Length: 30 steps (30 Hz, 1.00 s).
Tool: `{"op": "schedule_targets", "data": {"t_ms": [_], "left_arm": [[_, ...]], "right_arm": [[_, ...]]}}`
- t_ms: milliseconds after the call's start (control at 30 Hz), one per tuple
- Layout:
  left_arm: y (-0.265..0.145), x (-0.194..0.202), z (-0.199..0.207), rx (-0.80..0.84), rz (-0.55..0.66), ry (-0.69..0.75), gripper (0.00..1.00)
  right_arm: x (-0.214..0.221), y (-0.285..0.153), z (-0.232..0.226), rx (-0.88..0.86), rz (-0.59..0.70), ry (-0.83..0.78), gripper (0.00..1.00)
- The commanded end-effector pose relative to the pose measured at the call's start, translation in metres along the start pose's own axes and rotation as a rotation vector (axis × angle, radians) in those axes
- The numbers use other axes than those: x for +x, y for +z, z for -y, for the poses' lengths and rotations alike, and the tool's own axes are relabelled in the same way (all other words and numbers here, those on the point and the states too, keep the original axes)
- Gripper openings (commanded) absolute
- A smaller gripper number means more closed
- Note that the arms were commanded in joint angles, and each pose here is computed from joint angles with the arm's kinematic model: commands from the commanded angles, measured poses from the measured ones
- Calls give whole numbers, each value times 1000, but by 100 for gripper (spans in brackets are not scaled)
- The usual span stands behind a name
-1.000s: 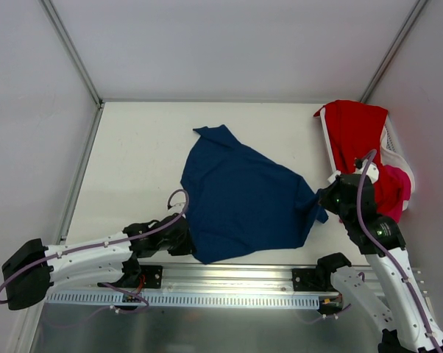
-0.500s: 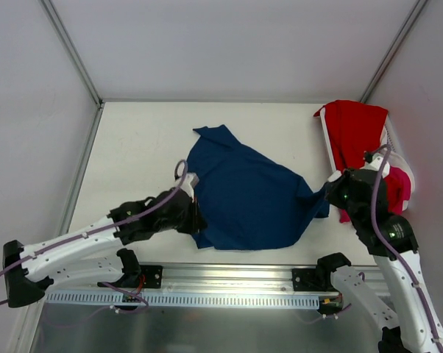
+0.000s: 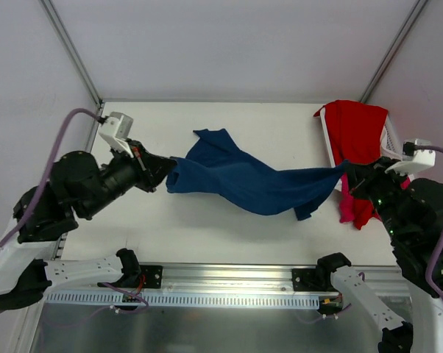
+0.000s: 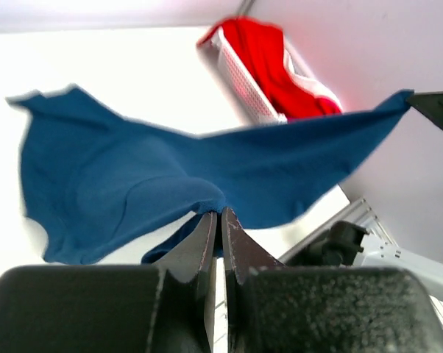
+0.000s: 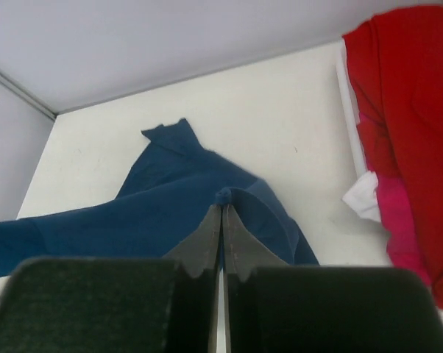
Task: Fold and stack the t-shirts
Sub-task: Flatten the tshirt out
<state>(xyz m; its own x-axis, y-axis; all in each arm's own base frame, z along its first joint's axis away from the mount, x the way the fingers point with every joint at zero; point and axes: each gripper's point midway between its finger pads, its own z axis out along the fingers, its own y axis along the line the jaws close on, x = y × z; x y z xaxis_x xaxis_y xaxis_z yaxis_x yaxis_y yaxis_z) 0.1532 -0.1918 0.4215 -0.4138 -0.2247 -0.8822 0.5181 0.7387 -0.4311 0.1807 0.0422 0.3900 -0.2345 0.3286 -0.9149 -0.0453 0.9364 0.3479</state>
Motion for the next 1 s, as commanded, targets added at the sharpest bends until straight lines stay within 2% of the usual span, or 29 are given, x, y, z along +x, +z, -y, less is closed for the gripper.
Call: {"op": "schedule_targets", "data": {"t_ms": [0, 167, 300, 467, 667, 733, 833, 967], "left_arm": [[-42, -57, -5, 4, 161, 73, 0], [-85, -96, 23, 185, 252, 153, 0], [-132, -115, 54, 409, 316, 202, 0], [-187, -138, 60, 531, 436, 208, 0], [-222, -141, 84, 682, 480, 261, 0], [-219, -142, 90, 686, 490, 292, 0], [-193, -145, 80, 569, 485, 299, 0], [-119, -130, 44, 302, 395, 311, 0]], "right_arm": [[-41, -31, -22, -148, 159, -84, 0], [-84, -81, -45, -300, 331, -190, 1], [-103, -117, -61, -410, 419, -221, 0], [-123, -162, -69, -500, 553, -225, 1], [-122, -176, -70, -532, 585, -244, 1], [-118, -167, -67, -510, 578, -240, 0], [-116, -143, -53, -409, 551, -212, 0], [-92, -78, -35, -249, 404, -173, 1]]}}
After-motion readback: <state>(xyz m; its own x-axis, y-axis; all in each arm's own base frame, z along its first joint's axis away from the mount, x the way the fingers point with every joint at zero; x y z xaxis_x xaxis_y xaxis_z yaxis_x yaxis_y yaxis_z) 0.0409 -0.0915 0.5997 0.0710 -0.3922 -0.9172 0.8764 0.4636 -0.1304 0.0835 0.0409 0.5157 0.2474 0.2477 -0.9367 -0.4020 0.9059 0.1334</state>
